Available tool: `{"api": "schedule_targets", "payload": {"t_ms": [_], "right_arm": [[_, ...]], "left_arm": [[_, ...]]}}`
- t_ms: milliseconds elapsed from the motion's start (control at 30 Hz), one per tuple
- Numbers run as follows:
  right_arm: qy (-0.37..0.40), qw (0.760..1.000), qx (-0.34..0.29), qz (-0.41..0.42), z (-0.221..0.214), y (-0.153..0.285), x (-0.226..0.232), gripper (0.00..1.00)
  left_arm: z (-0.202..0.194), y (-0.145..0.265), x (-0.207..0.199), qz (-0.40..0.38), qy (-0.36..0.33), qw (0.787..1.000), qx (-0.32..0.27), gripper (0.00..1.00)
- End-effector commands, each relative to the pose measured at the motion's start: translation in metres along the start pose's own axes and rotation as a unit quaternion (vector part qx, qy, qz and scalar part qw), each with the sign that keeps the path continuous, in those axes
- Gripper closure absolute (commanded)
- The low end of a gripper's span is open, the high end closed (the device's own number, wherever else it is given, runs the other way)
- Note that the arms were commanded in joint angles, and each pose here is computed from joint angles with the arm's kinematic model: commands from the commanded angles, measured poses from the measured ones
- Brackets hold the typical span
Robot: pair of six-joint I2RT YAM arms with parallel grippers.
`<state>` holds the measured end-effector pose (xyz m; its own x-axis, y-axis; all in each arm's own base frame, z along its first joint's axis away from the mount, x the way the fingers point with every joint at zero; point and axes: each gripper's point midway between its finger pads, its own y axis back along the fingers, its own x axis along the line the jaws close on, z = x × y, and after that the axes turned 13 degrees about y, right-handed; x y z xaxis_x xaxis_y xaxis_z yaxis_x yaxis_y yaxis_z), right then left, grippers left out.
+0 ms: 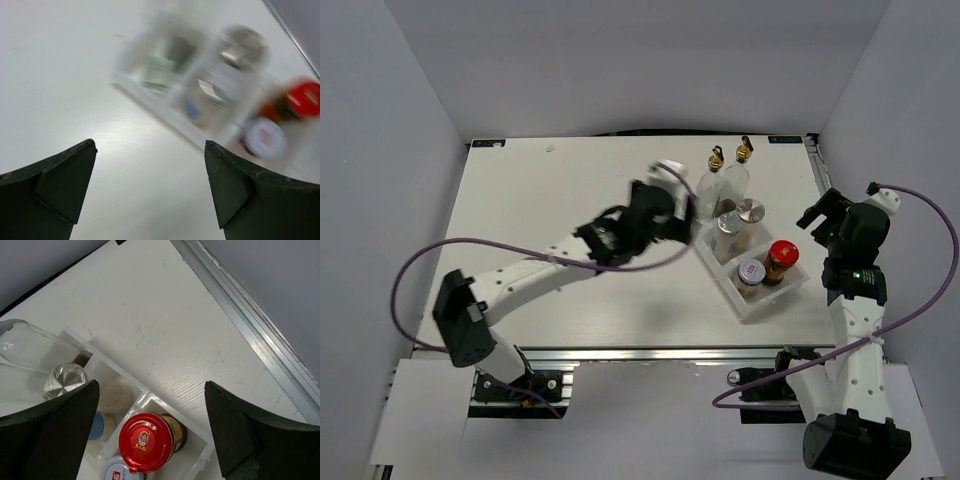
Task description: Organize the condiment bottles
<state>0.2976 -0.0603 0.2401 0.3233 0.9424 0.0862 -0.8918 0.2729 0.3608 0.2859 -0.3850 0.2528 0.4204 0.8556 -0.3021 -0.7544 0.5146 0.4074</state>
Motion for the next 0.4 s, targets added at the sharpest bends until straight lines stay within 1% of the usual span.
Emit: {"api": "schedule_targets", "payload": {"t_ms": [0,33,67,100,133,167,200,233,267,300,367], "right_arm": [[0.008,0.999,-0.037,0.015,0.027,0.006,0.005,0.11],[0.010,0.999,-0.036,0.012,0.027,0.006,0.003,0.11],[0.013,0.999,-0.034,0.007,0.025,0.005,0.002,0.11],[0.014,0.999,-0.032,0.003,0.023,0.003,0.000,0.11],[0.012,0.999,-0.034,-0.004,0.024,0.003,-0.002,0.11],[0.011,0.999,-0.030,-0.011,0.023,0.003,-0.005,0.11],[0.011,0.999,-0.030,-0.010,0.023,0.003,-0.004,0.11],[0.011,0.999,-0.030,-0.009,0.023,0.003,-0.004,0.11],[0.009,0.999,-0.036,-0.007,0.024,0.004,-0.003,0.10],[0.009,0.999,-0.041,-0.005,0.024,0.004,-0.003,0.11],[0.008,0.999,-0.050,-0.004,0.027,0.005,-0.003,0.11]], "left_arm": [[0.046,0.020,0.129,0.167,0.120,0.974,-0.094,0.02],[0.045,0.029,0.187,0.230,0.142,0.957,-0.106,0.02],[0.059,0.051,0.212,0.248,0.168,0.944,-0.136,0.02],[0.060,0.060,0.236,0.261,0.191,0.935,-0.145,0.02],[0.053,0.078,0.294,0.321,0.218,0.908,-0.155,0.02],[0.051,0.092,0.316,0.344,0.237,0.894,-0.165,0.02],[0.059,0.118,0.344,0.370,0.257,0.871,-0.194,0.02],[0.057,0.129,0.354,0.381,0.259,0.864,-0.203,0.02],[0.048,0.136,0.361,0.393,0.259,0.858,-0.204,0.02],[0.053,0.151,0.365,0.396,0.263,0.850,-0.224,0.02],[0.051,0.157,0.365,0.393,0.263,0.851,-0.230,0.02]]}}
